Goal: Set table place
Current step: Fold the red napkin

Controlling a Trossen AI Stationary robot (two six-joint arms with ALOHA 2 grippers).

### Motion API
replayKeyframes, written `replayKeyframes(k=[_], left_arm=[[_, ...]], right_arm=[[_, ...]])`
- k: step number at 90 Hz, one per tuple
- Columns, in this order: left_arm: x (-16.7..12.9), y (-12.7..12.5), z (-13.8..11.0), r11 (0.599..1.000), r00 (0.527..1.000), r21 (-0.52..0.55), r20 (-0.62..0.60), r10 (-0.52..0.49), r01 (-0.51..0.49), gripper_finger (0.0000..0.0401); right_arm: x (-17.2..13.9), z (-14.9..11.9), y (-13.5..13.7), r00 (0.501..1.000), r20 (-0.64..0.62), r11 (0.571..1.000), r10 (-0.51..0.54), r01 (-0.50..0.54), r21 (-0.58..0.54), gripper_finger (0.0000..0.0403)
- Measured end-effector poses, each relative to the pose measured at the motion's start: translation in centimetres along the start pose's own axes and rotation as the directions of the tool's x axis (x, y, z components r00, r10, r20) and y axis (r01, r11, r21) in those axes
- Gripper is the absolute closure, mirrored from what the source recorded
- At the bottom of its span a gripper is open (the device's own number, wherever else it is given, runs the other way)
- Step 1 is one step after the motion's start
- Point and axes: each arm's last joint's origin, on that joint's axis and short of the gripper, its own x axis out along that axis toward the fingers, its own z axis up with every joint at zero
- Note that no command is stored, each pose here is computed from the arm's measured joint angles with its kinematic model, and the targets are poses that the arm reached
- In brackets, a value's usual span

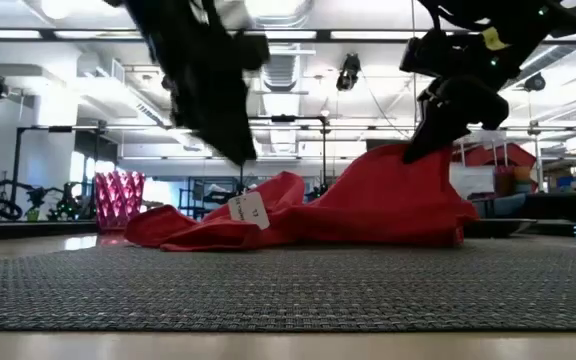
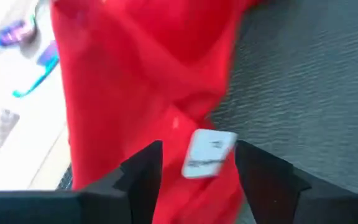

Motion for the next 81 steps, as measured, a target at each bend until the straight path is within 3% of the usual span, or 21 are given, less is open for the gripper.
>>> replayKeyframes(k=[13,30,57,68,81], left_arm=[[1.8,0.2,0.4,1.0,1.0,-0.011,-0.019,-0.01,0.009,0.0238],[1.7,0.1,1.2,0.997,0.997,-0.039,0.038,-0.066,0.067,0.0247],[4.3,0.8,-0.1,1.0,0.997,0.016,-0.076,0.022,-0.021,0.0257],[3.7,1.1,-0.2,0.995,0.993,0.056,-0.081,0.084,-0.08,0.0294],[2.8,1.5,-0.1,0.991,0.992,0.099,-0.081,0.098,-0.09,0.0373]], right_arm=[[0.1,0.0,0.0,1.0,-0.004,1.0,0.0,0.0,0.0,0.0403],[0.1,0.0,0.1,1.0,-0.005,1.0,0.0,0.0,-0.001,0.0403],[0.1,-0.1,0.0,1.0,-0.009,1.0,-0.001,0.001,-0.005,0.0403],[0.1,-0.1,0.0,1.0,-0.01,1.0,-0.001,0.001,-0.005,0.0403],[0.1,-0.1,0.0,1.0,-0.012,1.0,-0.001,0.001,-0.006,0.0403]])
